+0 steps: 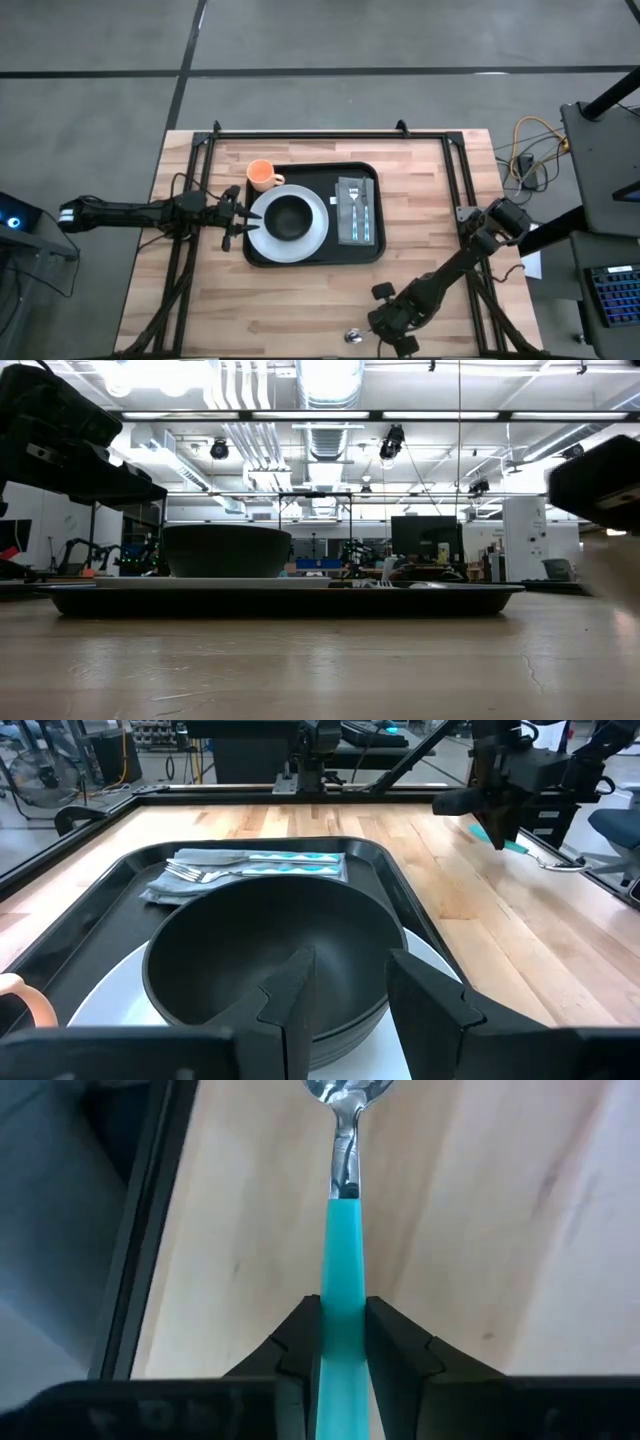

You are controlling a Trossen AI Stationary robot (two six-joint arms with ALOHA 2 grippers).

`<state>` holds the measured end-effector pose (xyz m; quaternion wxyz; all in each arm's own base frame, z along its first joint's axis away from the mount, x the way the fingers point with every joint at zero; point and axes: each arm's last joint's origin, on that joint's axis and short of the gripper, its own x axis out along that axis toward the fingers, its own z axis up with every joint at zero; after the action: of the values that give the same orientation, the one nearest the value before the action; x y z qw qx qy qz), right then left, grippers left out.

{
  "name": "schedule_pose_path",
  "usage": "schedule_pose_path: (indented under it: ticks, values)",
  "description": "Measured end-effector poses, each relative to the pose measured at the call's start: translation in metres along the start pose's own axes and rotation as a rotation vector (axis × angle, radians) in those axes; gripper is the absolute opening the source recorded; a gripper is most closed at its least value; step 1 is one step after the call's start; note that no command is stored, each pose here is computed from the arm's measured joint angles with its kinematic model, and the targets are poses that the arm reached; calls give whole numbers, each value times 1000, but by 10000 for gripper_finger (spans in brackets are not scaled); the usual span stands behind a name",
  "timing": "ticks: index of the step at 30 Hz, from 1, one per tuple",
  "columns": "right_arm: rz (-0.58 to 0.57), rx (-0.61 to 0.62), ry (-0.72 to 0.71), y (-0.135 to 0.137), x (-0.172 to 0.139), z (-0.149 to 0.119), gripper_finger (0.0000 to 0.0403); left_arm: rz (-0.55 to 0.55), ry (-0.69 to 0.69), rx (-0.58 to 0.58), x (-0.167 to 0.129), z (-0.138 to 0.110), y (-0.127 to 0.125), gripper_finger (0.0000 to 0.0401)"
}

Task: Set up tray
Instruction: Put the blue spoon on the gray napkin

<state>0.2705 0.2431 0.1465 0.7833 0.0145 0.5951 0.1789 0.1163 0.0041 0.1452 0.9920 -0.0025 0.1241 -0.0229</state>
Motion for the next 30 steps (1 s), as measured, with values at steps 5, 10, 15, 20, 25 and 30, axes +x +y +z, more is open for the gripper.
schedule_pose_path:
  ticks: [5,10,15,20,25,30]
  values:
    - [-16,78,-35,-11,-5,11,53,0,0,0,0,0,0,105]
    - [-37,196,-67,-19,-8,19,53,0,0,0,0,0,0,105]
    - [-66,322,-105,-26,-11,26,53,0,1,0,0,0,0,105]
    - [-95,457,-155,-33,-15,32,53,1,0,0,0,0,0,105]
    - [-114,600,-201,-38,-18,38,53,1,1,0,0,0,0,105]
    - [-141,748,-255,-44,-20,42,53,0,0,0,0,0,0,105]
